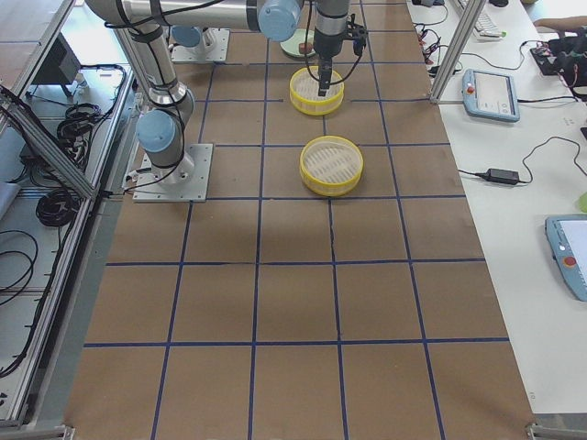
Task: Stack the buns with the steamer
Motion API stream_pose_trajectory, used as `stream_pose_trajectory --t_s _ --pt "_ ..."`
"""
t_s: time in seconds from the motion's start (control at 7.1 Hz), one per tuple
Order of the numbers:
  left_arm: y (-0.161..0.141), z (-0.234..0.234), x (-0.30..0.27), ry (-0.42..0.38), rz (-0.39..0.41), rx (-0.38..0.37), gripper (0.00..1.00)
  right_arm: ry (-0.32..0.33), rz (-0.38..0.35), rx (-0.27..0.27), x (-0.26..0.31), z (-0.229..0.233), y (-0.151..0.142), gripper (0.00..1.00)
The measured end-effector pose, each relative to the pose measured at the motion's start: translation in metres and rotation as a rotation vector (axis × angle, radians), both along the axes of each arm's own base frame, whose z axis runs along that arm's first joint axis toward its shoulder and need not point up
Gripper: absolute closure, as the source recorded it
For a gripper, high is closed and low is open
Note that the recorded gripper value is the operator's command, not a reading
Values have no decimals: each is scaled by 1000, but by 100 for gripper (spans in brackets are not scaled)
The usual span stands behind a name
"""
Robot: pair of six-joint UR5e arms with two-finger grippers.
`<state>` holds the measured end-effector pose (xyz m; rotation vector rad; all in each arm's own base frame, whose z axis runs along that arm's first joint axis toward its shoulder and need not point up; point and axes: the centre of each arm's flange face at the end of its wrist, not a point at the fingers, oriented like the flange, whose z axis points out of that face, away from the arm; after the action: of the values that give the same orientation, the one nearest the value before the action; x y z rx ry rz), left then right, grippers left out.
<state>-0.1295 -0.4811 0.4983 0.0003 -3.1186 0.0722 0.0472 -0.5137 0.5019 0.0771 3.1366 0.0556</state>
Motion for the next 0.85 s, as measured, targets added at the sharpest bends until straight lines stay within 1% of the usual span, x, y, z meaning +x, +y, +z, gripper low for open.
stream_pose_trajectory --t_s 0.14,0.28,0.42,0.56,0.85 --pt "3 2 0 -1 1 -2 0 -3 -6 -13 12 7 2 0" --pt "4 3 0 0 1 -4 0 -4 -11 -33 45 20 6 0" --pt "3 1 1 1 -1 -2 0 -1 -13 -37 66 25 7 0" --pt "-1 -6 4 2 0 11 0 5 -3 -29 67 22 5 0" --pt "-11 -38 8 12 7 57 0 14 28 3 31 4 -12 0"
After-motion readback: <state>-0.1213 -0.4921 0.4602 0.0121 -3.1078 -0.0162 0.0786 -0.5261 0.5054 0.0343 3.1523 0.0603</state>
